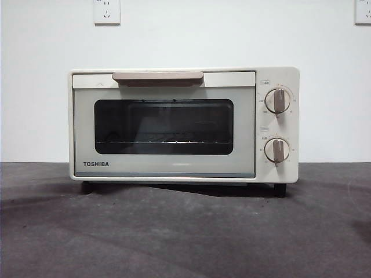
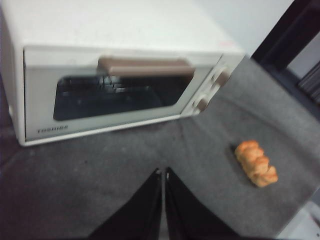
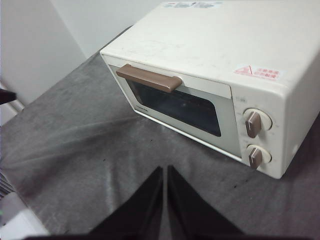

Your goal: The left arm flap open the oven, the right arm pick bread and place it into oven, the left arm flap close the oven

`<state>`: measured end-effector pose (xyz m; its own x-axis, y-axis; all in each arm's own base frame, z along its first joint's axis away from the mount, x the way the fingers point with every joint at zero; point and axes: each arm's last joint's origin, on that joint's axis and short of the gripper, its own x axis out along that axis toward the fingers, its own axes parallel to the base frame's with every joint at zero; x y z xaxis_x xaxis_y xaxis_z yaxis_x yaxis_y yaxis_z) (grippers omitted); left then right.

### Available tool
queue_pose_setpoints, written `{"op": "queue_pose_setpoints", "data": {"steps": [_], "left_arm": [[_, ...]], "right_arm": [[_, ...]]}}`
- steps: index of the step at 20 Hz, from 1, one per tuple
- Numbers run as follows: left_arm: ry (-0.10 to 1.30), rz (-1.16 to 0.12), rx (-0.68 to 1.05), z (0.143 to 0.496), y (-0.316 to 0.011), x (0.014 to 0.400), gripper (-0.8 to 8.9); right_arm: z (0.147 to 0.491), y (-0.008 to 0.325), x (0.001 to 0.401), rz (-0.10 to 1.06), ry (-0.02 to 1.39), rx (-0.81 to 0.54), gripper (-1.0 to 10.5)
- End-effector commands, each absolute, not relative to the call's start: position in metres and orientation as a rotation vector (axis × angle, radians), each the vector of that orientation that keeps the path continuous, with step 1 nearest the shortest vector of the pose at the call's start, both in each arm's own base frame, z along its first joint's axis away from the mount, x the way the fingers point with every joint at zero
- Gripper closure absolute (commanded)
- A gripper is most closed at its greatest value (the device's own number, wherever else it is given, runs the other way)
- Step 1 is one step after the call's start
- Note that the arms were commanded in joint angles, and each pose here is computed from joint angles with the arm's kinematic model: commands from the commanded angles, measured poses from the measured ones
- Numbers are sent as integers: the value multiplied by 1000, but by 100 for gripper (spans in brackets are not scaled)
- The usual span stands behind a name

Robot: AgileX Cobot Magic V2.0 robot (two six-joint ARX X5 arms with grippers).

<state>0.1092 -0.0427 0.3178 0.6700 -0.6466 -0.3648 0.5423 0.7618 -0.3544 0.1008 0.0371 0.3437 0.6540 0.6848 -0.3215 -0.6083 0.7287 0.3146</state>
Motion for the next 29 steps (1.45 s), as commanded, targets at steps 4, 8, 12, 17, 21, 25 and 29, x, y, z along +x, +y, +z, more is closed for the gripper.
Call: {"op": "queue_pose_setpoints", "data": {"steps": [4,8,12,17,21,25,29], "left_arm": [[425,-700,-166,326,-45,115,722],[411,-702,-165,327,-45,117,466],[404,-702,-165,327,-45,117,317],[405,-702,-167,327,-45,117,312],[407,-701,-171,327,-45,117,313],[409,-702,-175,327,-46,117,313],[412,-703,-175,327,-46,117,313]], "right_arm": [[349,37,101,736,402,144,902],[349,37,101,732,404,150,707],[349,37,101,732,404,150,480],[349,37,101,731,417,174,368],[346,37,100,719,465,214,368],[337,36,101,648,587,265,369],[319,35,111,490,787,274,369]]}}
